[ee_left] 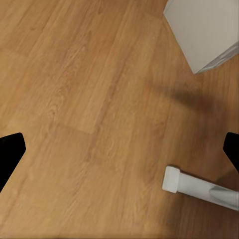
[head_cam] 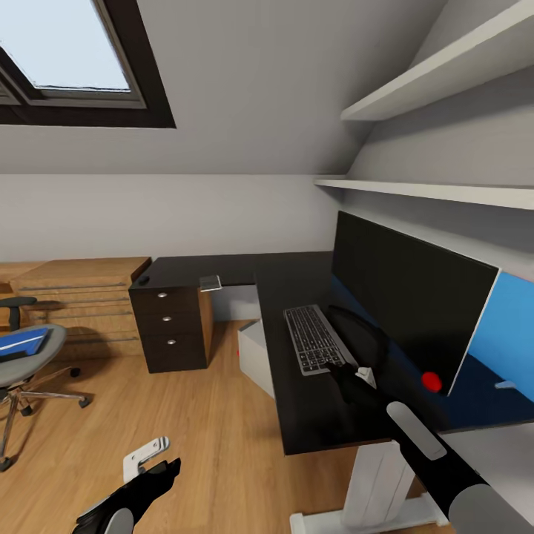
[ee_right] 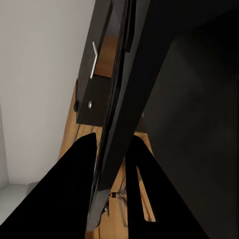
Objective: In the bedroom, organize the workspace by keeping the computer under the desk, ensuring the monitor is on the desk, placing the keyboard on the desk next to the monitor, placing the mouse on the desk next to the keyboard, moving the folder from the swivel chair onto the desk next to the mouse, stacking the notebook on top of the folder with the pen on top of the notebook, and positioning the swivel chair next to the desk.
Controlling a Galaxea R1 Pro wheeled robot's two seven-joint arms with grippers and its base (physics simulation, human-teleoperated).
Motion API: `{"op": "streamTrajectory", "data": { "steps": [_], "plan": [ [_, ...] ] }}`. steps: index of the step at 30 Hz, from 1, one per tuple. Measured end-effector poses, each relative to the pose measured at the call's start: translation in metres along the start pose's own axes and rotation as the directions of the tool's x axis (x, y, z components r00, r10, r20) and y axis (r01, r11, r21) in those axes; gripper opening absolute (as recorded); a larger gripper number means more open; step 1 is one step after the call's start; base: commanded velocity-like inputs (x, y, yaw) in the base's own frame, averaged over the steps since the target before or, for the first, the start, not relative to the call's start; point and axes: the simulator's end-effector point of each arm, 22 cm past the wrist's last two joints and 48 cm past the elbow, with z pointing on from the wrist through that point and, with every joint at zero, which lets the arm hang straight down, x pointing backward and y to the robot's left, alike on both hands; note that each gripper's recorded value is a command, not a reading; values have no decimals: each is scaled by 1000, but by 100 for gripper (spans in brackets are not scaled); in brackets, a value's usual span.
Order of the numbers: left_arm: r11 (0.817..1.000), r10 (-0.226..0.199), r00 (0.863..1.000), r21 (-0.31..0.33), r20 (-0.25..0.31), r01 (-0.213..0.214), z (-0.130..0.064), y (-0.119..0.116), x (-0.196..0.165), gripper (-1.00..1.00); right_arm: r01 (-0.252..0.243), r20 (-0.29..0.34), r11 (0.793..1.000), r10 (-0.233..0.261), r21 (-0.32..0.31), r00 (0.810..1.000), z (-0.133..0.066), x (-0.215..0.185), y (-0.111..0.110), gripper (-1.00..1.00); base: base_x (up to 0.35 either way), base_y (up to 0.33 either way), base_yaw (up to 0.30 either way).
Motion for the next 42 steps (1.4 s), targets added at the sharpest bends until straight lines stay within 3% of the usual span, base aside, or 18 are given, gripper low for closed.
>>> {"op": "streamTrajectory", "data": {
  "steps": [42],
  "plan": [
    [1000,2,1000,-7,-11,-2,3,4,4,100,-9,-8,1000,9,-4,1000,3,7,2,-100,30,-25,0]
  ]
}}
